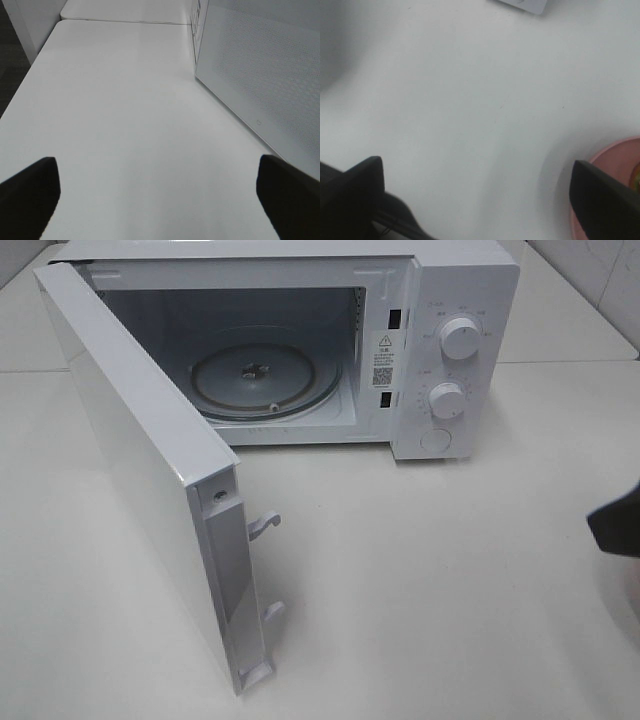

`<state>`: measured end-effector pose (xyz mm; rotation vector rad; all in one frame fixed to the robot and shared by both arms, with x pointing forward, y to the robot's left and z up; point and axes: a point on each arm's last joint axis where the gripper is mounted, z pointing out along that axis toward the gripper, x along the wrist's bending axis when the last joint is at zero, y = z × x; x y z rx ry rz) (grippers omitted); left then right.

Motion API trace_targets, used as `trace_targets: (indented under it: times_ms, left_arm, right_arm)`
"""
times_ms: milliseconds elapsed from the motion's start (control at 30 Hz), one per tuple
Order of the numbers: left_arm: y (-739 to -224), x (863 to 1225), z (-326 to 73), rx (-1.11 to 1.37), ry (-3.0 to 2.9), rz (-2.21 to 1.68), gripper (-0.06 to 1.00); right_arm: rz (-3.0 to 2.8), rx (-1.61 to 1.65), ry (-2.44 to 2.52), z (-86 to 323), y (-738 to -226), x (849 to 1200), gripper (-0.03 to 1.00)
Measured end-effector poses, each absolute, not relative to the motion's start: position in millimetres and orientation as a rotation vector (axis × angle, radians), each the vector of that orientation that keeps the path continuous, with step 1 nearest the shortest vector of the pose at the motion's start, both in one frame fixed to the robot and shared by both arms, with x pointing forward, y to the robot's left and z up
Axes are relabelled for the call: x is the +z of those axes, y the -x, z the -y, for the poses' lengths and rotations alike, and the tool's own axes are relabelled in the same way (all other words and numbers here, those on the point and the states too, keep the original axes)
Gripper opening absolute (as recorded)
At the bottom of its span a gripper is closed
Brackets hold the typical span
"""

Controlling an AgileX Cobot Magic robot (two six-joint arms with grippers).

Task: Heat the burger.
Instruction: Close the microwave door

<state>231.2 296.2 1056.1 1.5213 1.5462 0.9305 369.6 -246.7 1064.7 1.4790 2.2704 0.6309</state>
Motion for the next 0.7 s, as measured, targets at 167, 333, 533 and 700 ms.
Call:
trace_targets:
  times_ms: [167, 333, 533, 700]
  left_arm:
    - [-231.2, 1056.1, -296.2, 0.931, -1.521, -1.546, 0.99]
    - [-231.2, 1056.1, -296.2, 0.931, -1.521, -1.546, 0.99]
    - [-231.2, 1056.1, -296.2, 0.931, -1.521, -1.546, 0.99]
    - [-231.2, 1056.1, -296.2, 0.931, -1.521, -1.546, 0.99]
  right_arm:
    - [-2.306, 0.648, -1.472, 259.9, -331.7, 1075.6, 0.88]
    - [-2.239, 0.755, -1.426, 276.2, -293.1, 1083.7, 0.85]
    - [-2.216, 0.785, -1.416, 284.0, -275.1, 1068.9, 0.83]
    - [-2.201, 0.798, -1.434, 287.4, -267.4, 1058.1, 0.8]
